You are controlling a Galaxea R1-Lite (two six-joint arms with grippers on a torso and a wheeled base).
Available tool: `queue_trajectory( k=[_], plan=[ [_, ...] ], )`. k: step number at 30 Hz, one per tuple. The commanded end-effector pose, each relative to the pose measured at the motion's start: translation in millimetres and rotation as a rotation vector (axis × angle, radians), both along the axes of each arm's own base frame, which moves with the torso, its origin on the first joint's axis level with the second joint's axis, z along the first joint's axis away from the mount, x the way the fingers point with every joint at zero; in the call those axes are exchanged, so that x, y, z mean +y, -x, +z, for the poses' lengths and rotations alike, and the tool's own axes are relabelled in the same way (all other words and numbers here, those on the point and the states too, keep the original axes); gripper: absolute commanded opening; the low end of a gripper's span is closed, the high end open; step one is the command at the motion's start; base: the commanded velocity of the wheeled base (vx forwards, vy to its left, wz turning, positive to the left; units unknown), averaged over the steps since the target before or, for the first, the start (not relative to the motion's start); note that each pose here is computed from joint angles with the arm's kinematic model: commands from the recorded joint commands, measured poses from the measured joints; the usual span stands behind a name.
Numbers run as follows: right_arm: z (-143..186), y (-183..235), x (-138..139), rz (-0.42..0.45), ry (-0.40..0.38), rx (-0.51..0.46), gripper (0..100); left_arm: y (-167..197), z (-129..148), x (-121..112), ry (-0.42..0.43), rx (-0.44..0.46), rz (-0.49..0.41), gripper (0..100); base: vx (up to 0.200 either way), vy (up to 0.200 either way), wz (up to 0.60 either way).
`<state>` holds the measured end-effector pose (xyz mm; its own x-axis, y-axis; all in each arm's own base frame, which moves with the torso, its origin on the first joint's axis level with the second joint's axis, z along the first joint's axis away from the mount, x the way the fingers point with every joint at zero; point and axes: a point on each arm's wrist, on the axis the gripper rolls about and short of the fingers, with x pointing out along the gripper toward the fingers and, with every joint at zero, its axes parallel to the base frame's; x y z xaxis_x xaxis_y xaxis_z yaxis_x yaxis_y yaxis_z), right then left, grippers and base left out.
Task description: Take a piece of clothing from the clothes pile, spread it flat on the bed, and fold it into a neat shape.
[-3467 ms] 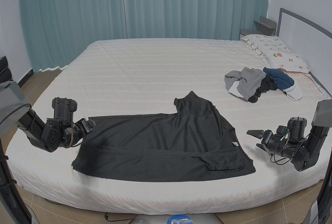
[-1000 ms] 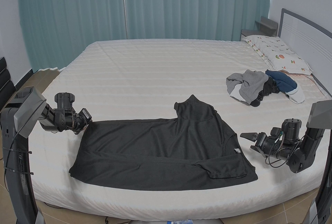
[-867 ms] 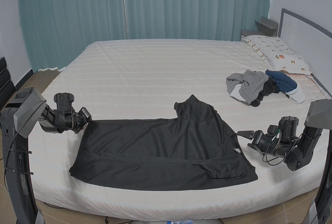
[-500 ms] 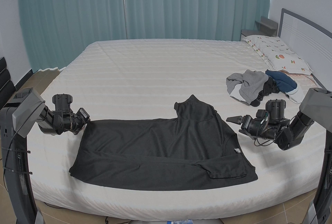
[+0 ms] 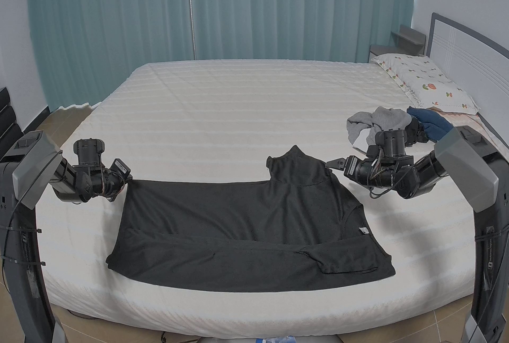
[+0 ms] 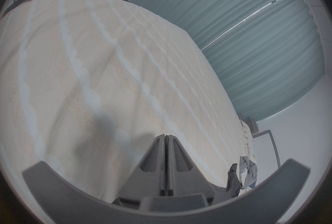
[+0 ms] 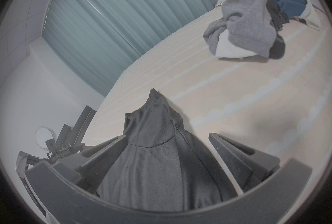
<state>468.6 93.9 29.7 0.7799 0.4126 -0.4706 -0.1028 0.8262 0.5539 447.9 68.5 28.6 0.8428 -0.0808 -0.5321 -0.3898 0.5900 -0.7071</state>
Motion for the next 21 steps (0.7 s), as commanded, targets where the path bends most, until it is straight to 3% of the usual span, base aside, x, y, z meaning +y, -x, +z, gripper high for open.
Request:
queue_trajectory(
  k=[1, 13, 21],
  plan=[
    [-25.1, -8.7, 5.4, 0.006, 0.01, 0.04, 100, 0.1, 8.5, 11.0, -0.013, -0.024, 0.039, 0, 0.0, 0.0, 0.0],
    [-21.2, -12.8, -20.3, -0.052, -0.012, 0.041, 100, 0.3, 5.5, 12.8, -0.026, -0.015, 0.053, 0, 0.0, 0.0, 0.0],
    [-25.4, 2.6, -31.1, -0.074, -0.073, 0.124, 100, -0.2, 5.2, 12.2, -0.026, -0.015, 0.052, 0, 0.0, 0.0, 0.0]
  ],
)
